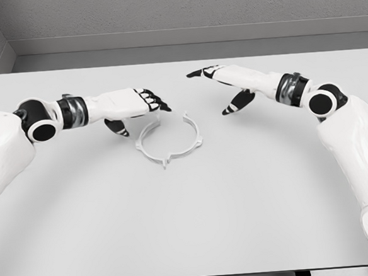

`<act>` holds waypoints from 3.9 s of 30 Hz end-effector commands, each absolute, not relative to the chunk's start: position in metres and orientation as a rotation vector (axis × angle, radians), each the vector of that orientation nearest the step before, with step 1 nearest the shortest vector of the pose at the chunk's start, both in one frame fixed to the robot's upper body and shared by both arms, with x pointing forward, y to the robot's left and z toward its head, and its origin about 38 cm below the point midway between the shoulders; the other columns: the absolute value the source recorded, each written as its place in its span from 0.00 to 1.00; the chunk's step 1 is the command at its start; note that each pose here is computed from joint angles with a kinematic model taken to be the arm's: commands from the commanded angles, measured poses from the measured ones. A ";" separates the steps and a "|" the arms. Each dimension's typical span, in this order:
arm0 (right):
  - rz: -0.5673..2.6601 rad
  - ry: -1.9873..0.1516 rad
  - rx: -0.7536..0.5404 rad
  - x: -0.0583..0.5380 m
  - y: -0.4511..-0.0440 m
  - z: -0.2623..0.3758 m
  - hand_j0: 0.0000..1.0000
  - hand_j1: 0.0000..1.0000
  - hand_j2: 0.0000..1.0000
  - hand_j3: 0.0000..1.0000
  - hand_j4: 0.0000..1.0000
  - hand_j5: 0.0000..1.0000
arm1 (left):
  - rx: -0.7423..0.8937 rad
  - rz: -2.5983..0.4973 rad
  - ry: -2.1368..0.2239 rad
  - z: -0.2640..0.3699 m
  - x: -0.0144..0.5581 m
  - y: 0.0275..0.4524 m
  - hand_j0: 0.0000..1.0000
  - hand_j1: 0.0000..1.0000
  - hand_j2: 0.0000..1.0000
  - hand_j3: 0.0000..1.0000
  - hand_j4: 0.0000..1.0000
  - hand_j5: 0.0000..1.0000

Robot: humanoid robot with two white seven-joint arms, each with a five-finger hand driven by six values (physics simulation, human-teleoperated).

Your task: Assemble PVC drainage pipe clamps

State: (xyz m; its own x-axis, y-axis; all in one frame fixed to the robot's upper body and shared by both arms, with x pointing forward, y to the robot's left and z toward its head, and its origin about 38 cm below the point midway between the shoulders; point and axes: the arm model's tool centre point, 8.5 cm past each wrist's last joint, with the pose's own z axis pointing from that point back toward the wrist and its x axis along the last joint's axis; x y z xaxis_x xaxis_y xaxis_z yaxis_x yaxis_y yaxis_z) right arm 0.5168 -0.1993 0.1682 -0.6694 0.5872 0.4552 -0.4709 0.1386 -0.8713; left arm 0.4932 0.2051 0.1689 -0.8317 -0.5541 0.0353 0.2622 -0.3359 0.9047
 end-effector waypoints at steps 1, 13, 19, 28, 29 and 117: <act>1.643 -1.578 -0.080 0.518 -0.189 0.153 1.00 1.00 1.00 1.00 1.00 1.00 | 0.414 -2.170 -1.379 0.173 0.495 0.225 1.00 1.00 1.00 1.00 1.00 1.00; 1.642 -1.531 -0.024 0.519 -0.165 0.133 1.00 1.00 1.00 1.00 1.00 1.00 | 0.617 -1.898 -1.362 0.245 0.496 0.360 1.00 1.00 1.00 1.00 1.00 1.00; 1.643 -1.545 -0.005 0.518 -0.154 0.133 1.00 1.00 1.00 1.00 1.00 1.00 | 0.576 -1.804 -1.368 0.247 0.491 0.386 1.00 1.00 1.00 1.00 1.00 1.00; 1.659 -1.549 0.010 0.516 -0.144 0.132 1.00 1.00 1.00 1.00 1.00 1.00 | 0.521 -1.834 -1.352 0.237 0.493 0.371 1.00 1.00 1.00 1.00 1.00 1.00; 1.661 -1.550 0.014 0.516 -0.142 0.132 1.00 1.00 1.00 1.00 1.00 1.00 | 0.519 -1.834 -1.354 0.237 0.493 0.370 1.00 1.00 1.00 1.00 1.00 1.00; 1.811 -1.640 -0.026 0.461 -0.128 0.130 1.00 1.00 1.00 1.00 1.00 1.00 | 0.415 -1.857 -1.428 0.249 0.464 0.365 1.00 1.00 1.00 1.00 1.00 1.00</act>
State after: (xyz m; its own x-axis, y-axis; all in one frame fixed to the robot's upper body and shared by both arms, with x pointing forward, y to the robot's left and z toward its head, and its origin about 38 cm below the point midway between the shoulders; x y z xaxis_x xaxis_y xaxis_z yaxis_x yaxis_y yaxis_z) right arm 0.4600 -0.1279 0.1293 -0.7692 0.4890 0.4113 -0.4607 0.0215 -0.8873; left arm 0.4640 0.3649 0.2490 -0.6725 -0.7192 0.1743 0.3581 -0.1102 0.9271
